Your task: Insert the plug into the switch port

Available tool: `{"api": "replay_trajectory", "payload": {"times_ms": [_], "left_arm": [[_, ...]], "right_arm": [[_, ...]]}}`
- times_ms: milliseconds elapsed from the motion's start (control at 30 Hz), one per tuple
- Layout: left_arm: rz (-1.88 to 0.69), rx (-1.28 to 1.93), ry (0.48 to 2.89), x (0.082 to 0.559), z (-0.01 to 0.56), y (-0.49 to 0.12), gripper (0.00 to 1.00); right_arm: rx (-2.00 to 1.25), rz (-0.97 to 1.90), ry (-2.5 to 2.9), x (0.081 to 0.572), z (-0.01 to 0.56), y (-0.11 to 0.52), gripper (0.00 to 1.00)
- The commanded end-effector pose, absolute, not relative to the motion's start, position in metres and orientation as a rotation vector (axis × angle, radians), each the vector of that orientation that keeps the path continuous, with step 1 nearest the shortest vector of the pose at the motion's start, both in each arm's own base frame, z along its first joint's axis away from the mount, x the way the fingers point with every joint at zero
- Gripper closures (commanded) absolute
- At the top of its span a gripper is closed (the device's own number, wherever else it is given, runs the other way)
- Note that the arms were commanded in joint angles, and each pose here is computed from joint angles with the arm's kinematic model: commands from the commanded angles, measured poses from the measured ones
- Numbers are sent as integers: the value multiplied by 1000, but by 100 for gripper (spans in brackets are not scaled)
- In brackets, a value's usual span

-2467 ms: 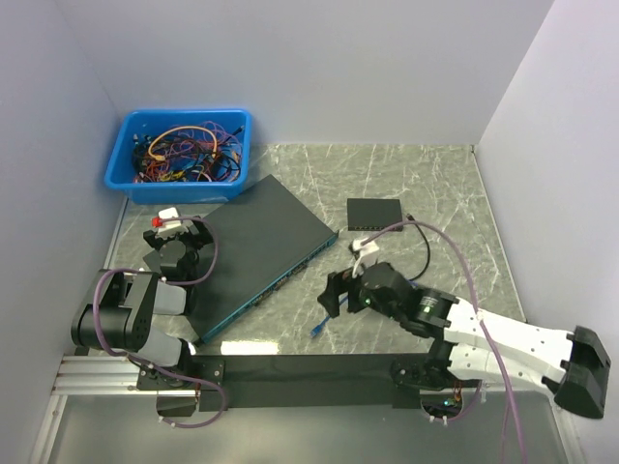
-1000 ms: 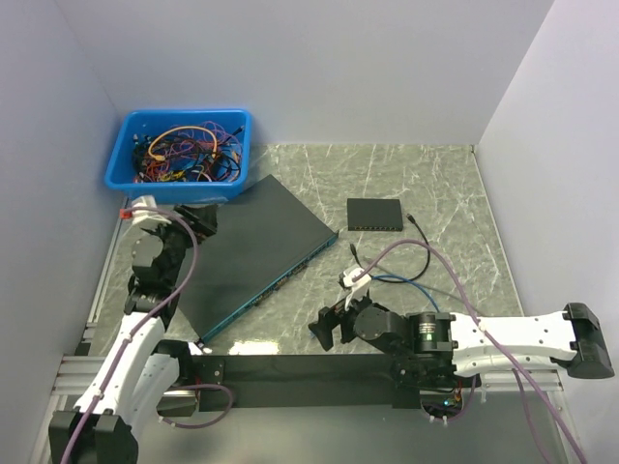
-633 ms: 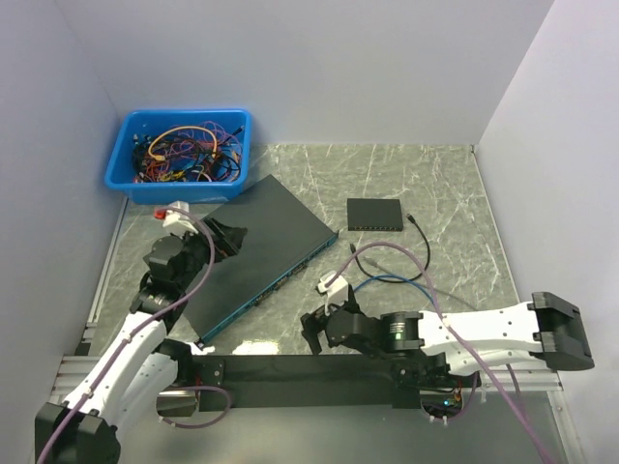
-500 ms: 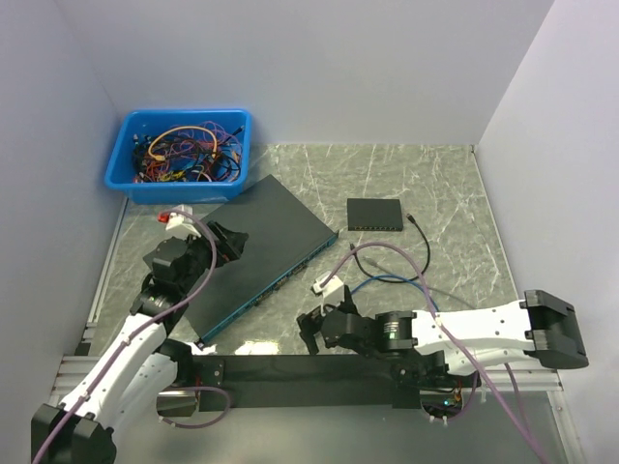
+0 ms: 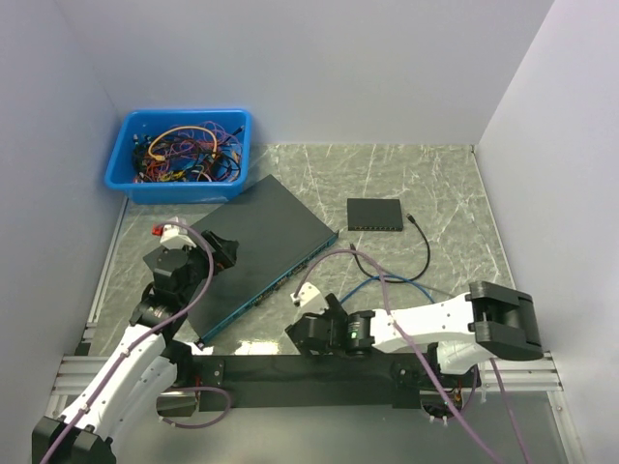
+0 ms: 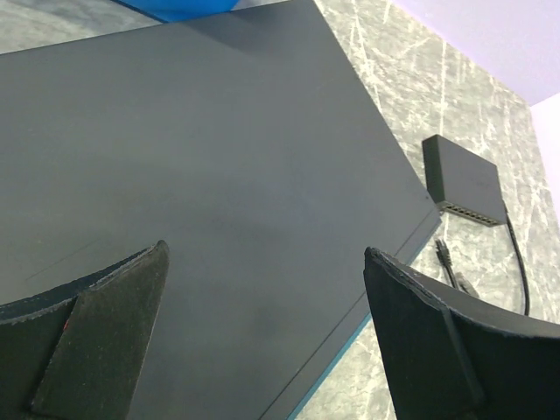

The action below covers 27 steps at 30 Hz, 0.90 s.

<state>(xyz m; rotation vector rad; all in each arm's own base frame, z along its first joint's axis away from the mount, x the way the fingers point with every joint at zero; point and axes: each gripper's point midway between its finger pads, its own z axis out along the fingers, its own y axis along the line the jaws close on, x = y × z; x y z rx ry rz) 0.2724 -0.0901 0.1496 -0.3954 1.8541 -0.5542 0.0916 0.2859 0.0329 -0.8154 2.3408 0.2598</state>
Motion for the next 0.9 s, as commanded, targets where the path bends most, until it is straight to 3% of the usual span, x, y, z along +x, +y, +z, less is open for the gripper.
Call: {"api": "replay_trajectory", "payload": {"times_ms": [0, 467, 867], "left_arm": [[-519, -391, 1836, 274, 152, -85, 1], [-519, -404, 1818, 273, 154, -83, 1], [-502, -412, 1841, 271, 148, -81, 1]], "right_arm": [[-831, 264, 2328, 92, 42, 305, 0], [-844, 119, 2309, 104, 31, 306, 8], [-909, -137, 2332, 108, 36, 275, 2]]}}
